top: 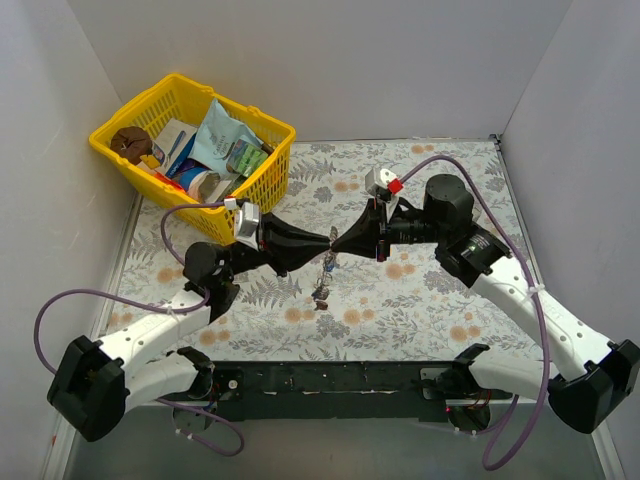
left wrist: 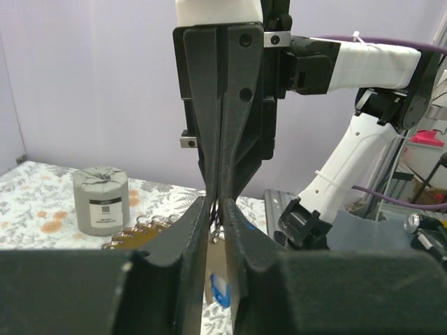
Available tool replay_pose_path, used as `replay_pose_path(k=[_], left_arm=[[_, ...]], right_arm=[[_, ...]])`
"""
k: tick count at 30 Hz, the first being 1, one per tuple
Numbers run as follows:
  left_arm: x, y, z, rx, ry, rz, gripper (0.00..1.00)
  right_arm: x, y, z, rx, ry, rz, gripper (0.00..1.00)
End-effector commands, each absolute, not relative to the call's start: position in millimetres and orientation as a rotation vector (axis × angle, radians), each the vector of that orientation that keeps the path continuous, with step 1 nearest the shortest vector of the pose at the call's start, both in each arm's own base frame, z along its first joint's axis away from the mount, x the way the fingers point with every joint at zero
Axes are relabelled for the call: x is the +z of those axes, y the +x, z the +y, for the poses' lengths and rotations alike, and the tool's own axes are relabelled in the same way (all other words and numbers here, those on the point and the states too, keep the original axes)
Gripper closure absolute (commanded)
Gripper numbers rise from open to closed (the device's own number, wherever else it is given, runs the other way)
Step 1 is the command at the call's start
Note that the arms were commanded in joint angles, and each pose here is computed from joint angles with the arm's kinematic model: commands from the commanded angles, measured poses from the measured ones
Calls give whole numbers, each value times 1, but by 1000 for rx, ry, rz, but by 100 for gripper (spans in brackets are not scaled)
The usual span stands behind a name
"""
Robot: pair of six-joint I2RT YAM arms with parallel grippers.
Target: Put the keys on the keyring
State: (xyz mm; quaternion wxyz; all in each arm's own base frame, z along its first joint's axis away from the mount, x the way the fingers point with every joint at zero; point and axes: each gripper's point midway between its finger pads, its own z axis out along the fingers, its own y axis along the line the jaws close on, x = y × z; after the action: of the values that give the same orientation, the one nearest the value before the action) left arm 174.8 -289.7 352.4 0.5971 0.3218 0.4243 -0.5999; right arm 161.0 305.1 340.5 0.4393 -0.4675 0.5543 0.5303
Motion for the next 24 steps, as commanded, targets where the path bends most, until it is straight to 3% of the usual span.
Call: replay_pose_path(k=[1,5,11,17,24], left_arm=[[366,172,-292,-1299,873,1023,70],[363,179,-293,-1195,972,1109,43],[332,175,-295,-1181,1179,1318,25],[321,175,-296,-1176,1278,1363,25],[308,176,-296,-1158,1325,1391,40]], right_arm=[[352,168,302,1195,-1238,1386,99],[344,171,301,1148,-1338,1412,99],[333,166,302,1202,-1483,1499,99],[332,157,300,1269,-1608,1522,99],[314,137,297,1456,-1682,1581,99]])
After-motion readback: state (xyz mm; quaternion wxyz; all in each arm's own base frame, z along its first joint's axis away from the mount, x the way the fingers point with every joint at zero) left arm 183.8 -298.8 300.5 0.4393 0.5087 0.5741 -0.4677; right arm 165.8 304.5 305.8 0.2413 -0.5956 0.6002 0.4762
